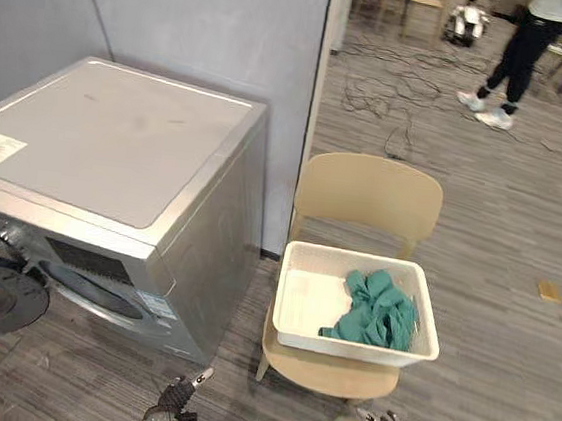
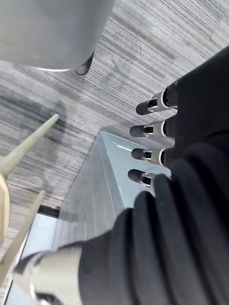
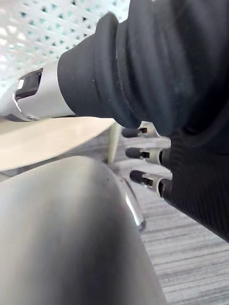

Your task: Pick up the laundry basket with both hands and put the clothes into the washing machine.

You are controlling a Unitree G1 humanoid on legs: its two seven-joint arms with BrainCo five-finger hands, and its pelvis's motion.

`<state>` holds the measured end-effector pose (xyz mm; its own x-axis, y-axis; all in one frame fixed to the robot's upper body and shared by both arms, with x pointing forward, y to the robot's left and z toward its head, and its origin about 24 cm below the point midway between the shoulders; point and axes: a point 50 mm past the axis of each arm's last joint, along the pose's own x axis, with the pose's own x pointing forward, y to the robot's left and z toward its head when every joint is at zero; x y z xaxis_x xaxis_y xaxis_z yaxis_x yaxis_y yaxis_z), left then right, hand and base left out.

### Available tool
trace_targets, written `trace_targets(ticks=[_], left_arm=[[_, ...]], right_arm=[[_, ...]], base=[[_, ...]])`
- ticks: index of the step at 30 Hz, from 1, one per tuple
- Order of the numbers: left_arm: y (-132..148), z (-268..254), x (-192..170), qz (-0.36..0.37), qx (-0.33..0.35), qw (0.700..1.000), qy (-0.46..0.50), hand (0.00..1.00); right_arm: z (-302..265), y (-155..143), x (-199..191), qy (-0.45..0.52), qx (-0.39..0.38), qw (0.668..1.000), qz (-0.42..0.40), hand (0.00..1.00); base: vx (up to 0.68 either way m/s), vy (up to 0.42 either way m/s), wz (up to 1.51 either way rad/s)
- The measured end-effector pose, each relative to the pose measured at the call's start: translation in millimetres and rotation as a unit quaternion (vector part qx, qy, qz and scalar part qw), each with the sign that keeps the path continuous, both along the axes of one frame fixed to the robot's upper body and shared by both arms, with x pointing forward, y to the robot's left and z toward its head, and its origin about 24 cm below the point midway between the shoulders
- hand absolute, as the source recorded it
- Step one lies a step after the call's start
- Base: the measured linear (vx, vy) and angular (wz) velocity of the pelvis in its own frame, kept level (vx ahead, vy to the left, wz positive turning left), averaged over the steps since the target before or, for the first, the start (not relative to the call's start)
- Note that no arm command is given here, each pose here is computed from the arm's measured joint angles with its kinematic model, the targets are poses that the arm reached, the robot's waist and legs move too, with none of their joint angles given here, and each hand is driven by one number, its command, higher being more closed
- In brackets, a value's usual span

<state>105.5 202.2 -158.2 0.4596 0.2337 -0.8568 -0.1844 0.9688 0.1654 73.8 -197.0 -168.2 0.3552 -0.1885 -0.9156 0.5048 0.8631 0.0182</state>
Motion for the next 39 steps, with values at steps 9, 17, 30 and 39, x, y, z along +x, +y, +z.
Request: trace_targets(ticks=[9,17,30,39], left_arm=[[-19.5,-6.9,-12.0,-0.008,-0.025,0.999,0.025,0.0],[-5.3,-0.4,-9.7,-0.014,0.001,1.0,0.0,0.0],[-44.7,15.0,48.7,-0.146,0.001,0.987,-0.069,0.0],[-50.5,29.2,75.5,-0.209,0.02,0.971,-0.118,0.0]], right_arm=[[18.5,-49.3,20.5,-0.048,-0.07,0.996,-0.03,0.0],[139.5,-107.8,76.8,-0.311,-0.285,0.903,-0.078,0.0],[241.2,-67.8,207.8,-0.465,-0.399,0.779,0.133,0.0],[240.8,-41.5,270.7,-0.395,-0.382,0.743,0.383,0.0]], base=[[0.06,-0.251,0.21],[-0.11,0.014,-0.18],[-0.04,-0.01,-0.1],[-0.05,-0.016,0.07]])
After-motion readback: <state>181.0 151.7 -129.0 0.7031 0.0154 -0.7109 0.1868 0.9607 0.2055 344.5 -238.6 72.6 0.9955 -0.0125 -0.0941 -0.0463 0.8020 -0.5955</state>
